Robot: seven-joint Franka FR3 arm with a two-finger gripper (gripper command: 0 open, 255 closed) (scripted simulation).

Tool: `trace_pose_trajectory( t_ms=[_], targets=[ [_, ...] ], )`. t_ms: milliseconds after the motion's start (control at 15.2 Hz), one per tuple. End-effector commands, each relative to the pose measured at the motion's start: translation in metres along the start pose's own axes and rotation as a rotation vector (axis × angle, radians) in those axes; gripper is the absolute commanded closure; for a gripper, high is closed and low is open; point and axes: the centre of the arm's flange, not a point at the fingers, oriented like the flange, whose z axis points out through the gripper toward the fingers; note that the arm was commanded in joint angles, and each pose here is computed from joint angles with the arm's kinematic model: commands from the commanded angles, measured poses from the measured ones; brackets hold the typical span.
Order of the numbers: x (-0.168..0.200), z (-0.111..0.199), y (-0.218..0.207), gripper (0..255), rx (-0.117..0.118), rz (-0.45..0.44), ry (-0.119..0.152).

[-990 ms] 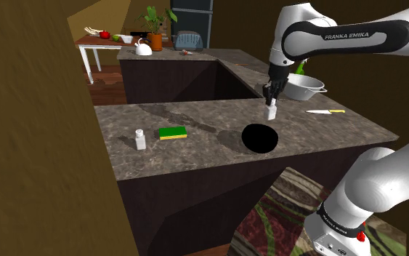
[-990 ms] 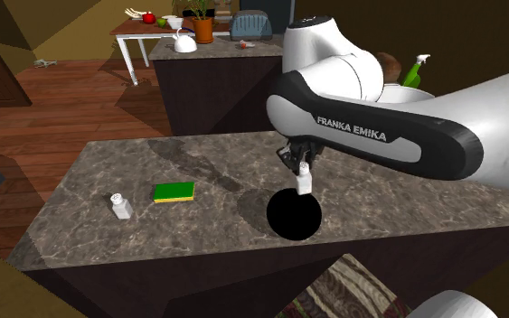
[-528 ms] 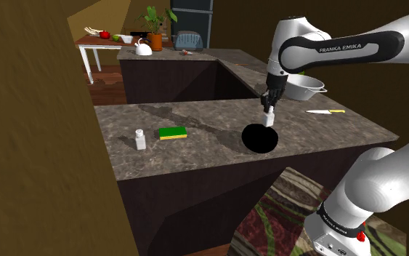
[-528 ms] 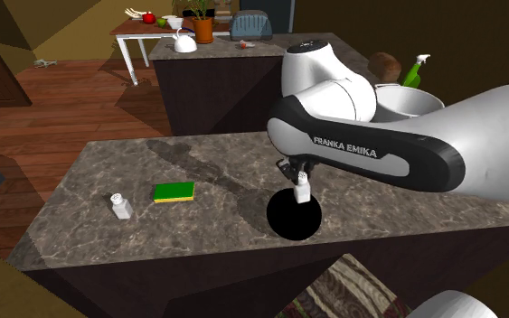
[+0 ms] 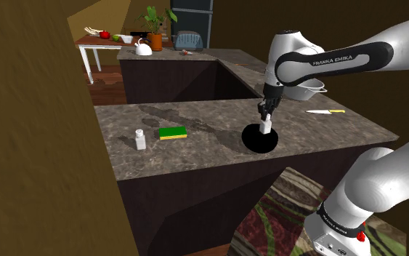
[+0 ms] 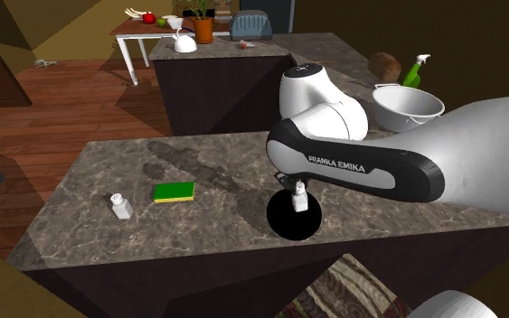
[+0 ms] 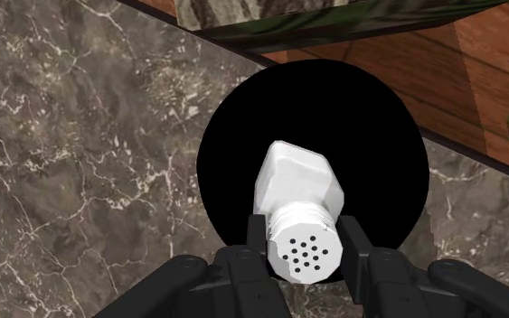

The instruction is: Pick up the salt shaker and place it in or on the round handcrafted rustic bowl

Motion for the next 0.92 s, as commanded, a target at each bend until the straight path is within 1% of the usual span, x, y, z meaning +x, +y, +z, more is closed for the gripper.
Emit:
trace_pose_trajectory(
  t_ms=[0,396,462,792,858],
  targets=[
    [-0.001,0.003,0.000,255,0.000,0.000,0.001],
    [-0.001,0.003,0.000,255,0.000,0.000,0.000],
    [-0.001,0.003,0.000,0,0.000,0.000,0.000],
    [-0.001,0.003,0.000,0,0.000,0.000,0.000],
    [-0.001,-0.010,0.000,0,0.000,0.000,0.001]
  ],
)
